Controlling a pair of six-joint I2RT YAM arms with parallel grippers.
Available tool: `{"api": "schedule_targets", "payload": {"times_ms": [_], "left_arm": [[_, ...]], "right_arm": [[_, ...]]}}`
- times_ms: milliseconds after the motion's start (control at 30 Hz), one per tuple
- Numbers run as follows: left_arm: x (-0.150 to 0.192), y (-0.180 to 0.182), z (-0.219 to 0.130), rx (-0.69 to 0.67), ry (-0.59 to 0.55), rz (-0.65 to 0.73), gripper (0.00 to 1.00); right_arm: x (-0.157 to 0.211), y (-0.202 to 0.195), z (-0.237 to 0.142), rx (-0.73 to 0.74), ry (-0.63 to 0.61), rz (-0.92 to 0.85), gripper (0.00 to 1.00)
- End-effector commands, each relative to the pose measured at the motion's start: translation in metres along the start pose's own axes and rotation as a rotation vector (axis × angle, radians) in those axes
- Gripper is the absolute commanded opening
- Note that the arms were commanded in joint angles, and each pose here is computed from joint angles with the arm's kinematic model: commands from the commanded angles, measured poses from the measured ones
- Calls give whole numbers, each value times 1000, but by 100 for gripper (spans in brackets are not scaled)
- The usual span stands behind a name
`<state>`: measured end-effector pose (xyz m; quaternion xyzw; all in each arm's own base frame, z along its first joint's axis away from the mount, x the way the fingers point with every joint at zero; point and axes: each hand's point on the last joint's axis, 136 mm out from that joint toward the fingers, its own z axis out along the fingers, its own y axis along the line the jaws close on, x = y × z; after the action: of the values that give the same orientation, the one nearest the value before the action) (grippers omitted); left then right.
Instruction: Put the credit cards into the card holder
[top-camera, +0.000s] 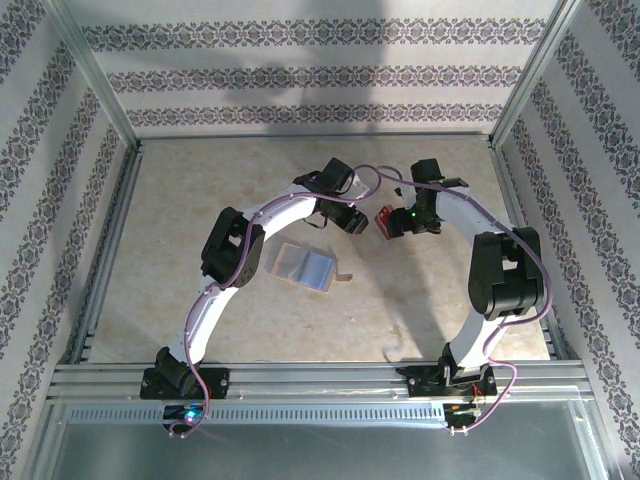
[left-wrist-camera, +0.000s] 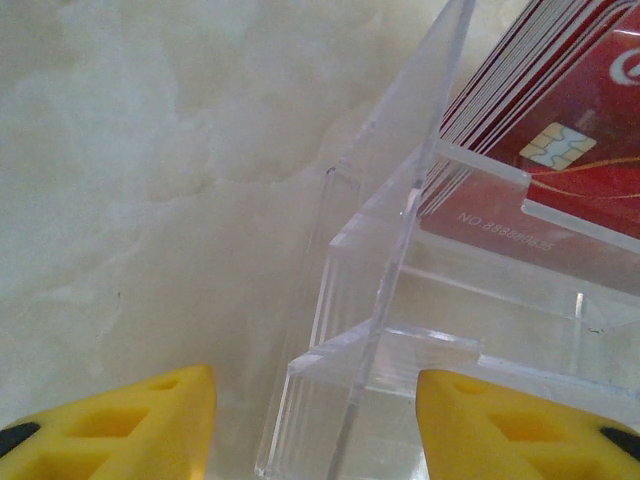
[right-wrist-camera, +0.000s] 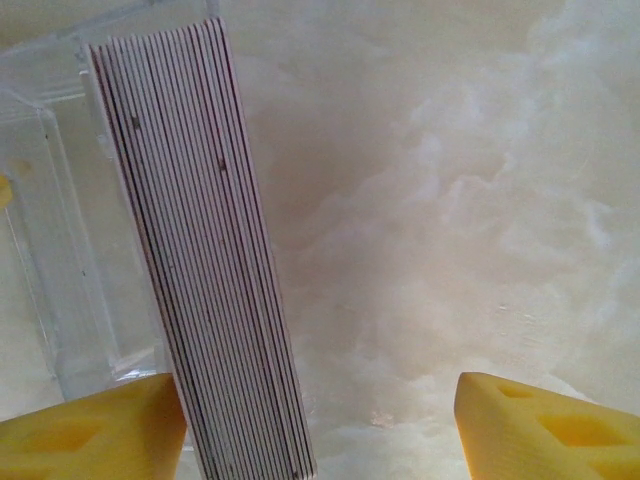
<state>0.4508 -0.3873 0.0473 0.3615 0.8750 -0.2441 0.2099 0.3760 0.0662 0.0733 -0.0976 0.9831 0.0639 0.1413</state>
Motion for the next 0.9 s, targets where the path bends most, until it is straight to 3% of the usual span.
{"api": "schedule_targets", "payload": {"times_ms": [0, 867], "left_arm": [[32, -5, 20, -15, 98, 21, 56], [36, -7, 23, -15, 107, 27, 55]], "right_arm": [[-4, -3, -17, 13, -22, -14, 69], [-10, -1, -30, 30, -53, -39, 59]]}}
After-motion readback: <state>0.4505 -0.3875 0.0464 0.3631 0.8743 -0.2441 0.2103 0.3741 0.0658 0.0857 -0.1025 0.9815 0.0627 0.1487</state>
